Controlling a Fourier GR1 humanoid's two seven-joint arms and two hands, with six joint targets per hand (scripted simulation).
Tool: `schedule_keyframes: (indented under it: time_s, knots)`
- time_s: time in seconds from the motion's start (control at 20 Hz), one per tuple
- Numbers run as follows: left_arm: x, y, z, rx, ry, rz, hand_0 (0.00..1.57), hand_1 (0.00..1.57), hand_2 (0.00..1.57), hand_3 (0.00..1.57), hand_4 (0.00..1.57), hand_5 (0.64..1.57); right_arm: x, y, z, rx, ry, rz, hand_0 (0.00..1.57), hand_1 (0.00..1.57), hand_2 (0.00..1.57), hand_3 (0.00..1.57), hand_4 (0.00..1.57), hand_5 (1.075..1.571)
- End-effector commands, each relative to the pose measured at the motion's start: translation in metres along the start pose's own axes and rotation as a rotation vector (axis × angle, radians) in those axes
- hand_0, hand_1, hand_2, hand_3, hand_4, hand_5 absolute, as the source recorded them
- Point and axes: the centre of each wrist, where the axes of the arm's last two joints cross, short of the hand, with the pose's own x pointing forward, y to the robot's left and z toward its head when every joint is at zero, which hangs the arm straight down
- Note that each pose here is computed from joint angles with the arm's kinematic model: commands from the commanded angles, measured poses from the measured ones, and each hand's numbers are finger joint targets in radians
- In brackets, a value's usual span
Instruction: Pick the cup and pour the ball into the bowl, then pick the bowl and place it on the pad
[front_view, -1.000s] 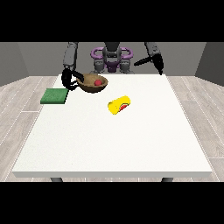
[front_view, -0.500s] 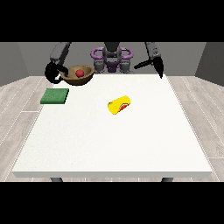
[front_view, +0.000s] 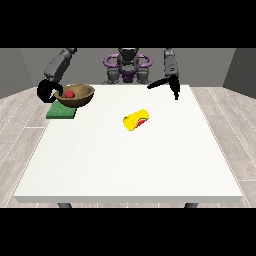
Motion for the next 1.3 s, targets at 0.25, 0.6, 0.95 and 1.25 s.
schedule_keyframes:
  time_s: [0.25, 0.6, 0.95, 1.25]
  knots:
    - [0.056, -0.004, -0.013, 0.023, -0.193, -0.032, 0.0, 0.0, 0.0, 0.0, 0.0, 1.563, 0.025, -0.087, 0.03, -0.071, -0.203, 0.038, 1.57, 1.57, 1.57, 0.35, 1.02, 1.569]
    - [0.085, 0.001, -0.011, 0.067, -0.251, -0.031, 0.0, 0.0, 0.0, 0.0, 0.0, 1.564, 0.052, -0.096, 0.028, -0.071, -0.264, 0.066, 1.57, 1.57, 1.57, 0.0, 1.03, 1.569]
    - [0.093, -0.003, 0.007, 0.056, -0.229, -0.012, 0.0, 0.0, 0.0, 0.0, 0.0, 1.565, 0.074, -0.105, 0.03, -0.079, -0.229, -0.018, 1.57, 1.57, 1.57, 0.0, 0.84, 1.569]
    - [0.081, 0.012, 0.011, 0.009, -0.154, 0.006, 0.0, 0.0, 0.0, 0.0, 0.0, 1.566, 0.035, -0.1, 0.03, -0.086, -0.12, -0.004, 1.57, 1.57, 1.57, 0.81, 0.74, 1.571]
